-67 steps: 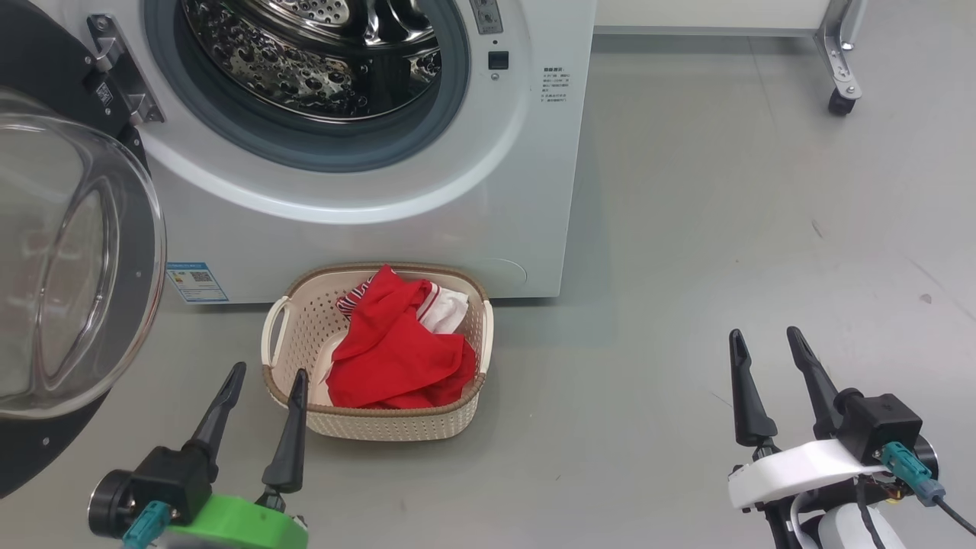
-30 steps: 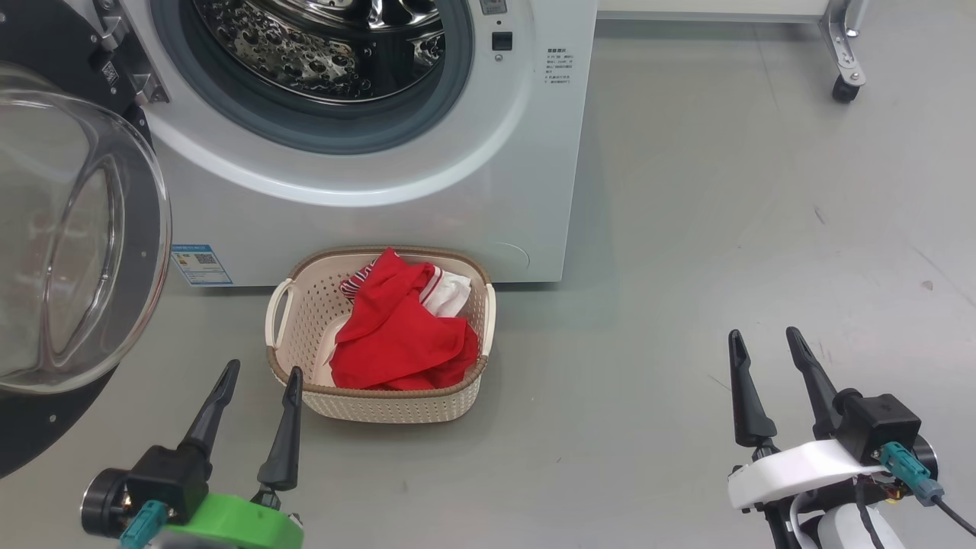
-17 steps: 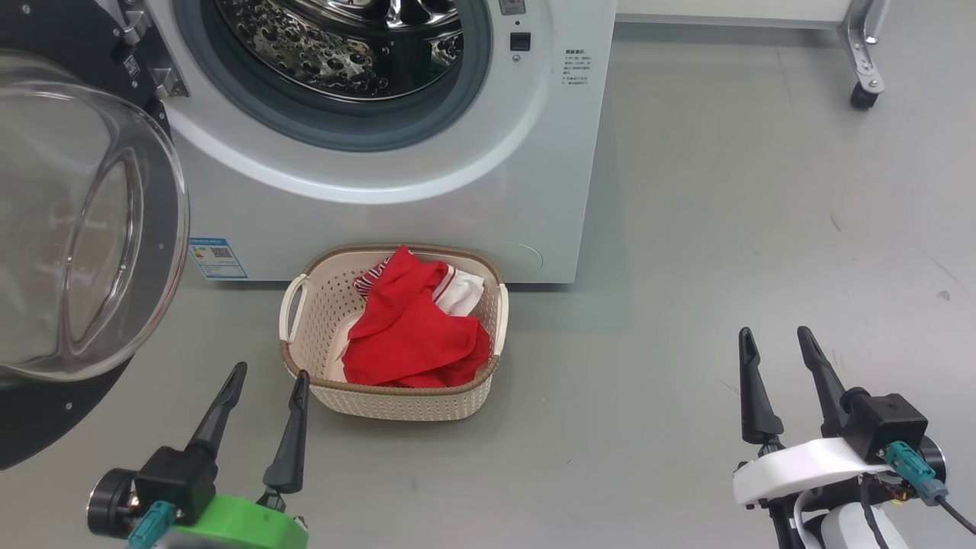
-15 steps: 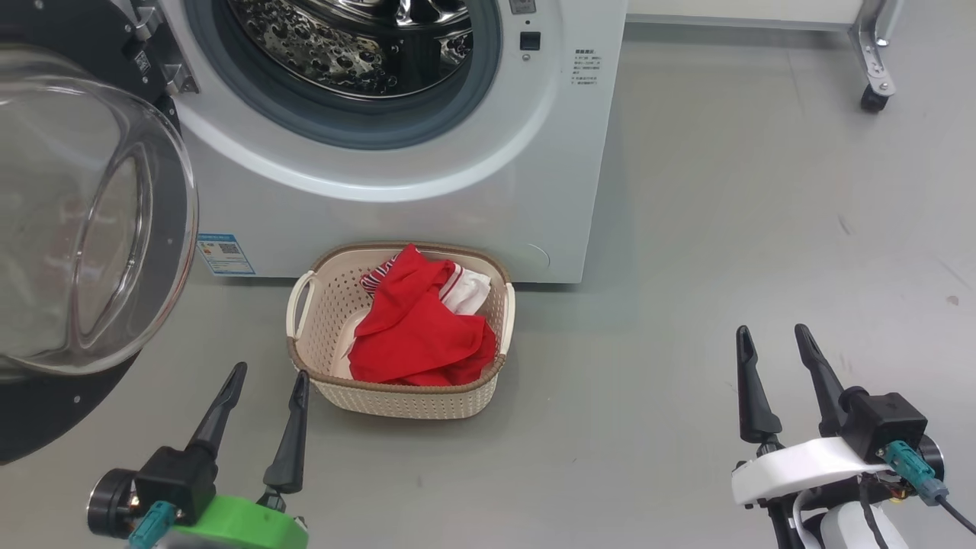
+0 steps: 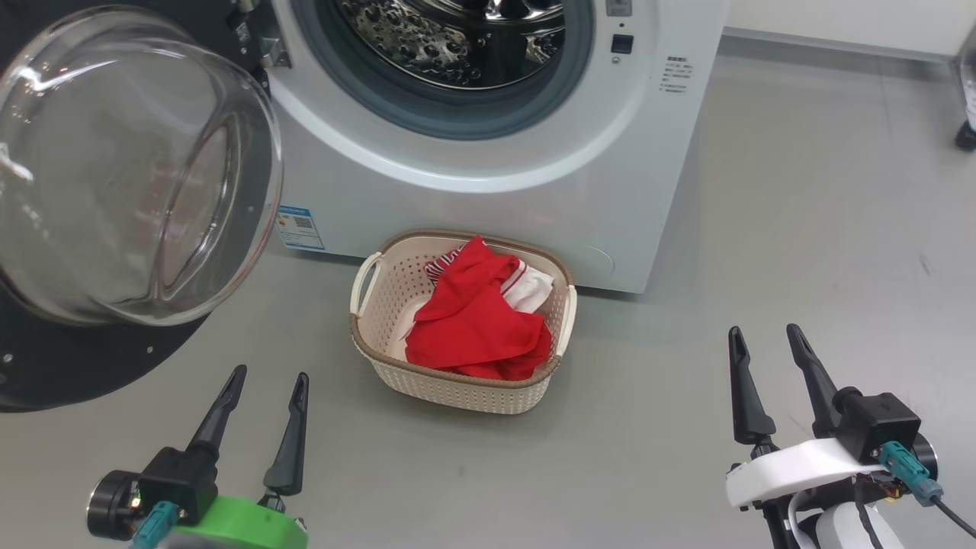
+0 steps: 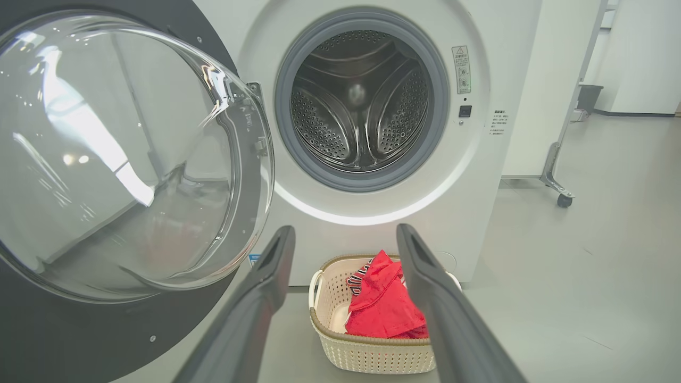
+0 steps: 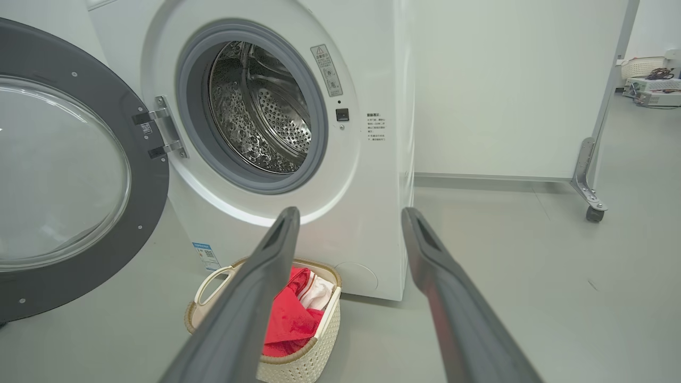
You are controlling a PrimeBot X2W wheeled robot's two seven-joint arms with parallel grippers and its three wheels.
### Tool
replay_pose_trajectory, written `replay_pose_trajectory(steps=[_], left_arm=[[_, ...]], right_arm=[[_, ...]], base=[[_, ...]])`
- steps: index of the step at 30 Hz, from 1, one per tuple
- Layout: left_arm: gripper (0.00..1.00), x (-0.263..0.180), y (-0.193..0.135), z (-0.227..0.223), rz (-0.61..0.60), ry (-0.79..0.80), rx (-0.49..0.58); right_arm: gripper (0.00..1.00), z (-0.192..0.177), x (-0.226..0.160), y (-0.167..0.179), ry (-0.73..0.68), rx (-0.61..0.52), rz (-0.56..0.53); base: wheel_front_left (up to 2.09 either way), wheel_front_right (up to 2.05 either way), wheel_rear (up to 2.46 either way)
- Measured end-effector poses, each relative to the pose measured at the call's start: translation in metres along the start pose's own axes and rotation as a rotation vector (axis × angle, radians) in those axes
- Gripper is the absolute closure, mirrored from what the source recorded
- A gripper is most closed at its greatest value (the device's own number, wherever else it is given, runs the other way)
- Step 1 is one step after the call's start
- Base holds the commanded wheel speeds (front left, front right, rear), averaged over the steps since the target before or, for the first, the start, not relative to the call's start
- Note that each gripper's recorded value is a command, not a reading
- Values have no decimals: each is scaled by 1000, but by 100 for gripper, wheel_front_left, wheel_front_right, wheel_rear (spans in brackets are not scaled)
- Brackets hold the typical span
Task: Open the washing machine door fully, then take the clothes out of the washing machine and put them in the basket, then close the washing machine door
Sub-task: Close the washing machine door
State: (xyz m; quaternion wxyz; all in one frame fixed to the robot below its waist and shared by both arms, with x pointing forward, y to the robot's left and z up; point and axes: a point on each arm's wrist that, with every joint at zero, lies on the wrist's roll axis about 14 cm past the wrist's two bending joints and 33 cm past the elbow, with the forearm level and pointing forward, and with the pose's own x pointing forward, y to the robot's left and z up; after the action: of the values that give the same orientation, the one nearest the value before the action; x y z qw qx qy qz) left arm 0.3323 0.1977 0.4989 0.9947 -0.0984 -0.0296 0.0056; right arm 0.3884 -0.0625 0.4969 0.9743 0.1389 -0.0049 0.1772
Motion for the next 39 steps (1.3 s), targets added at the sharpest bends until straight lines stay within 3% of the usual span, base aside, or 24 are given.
replay_pose_trajectory(steps=[29, 39], left_arm=[[0, -80, 90, 37, 336, -103, 68], [0, -94, 106, 40, 409, -106, 79]], right_arm=[[0, -33, 23, 125, 101, 35, 394], [0, -40, 26, 146, 121, 47, 461]], base=[[0, 0, 0], [0, 0, 0]])
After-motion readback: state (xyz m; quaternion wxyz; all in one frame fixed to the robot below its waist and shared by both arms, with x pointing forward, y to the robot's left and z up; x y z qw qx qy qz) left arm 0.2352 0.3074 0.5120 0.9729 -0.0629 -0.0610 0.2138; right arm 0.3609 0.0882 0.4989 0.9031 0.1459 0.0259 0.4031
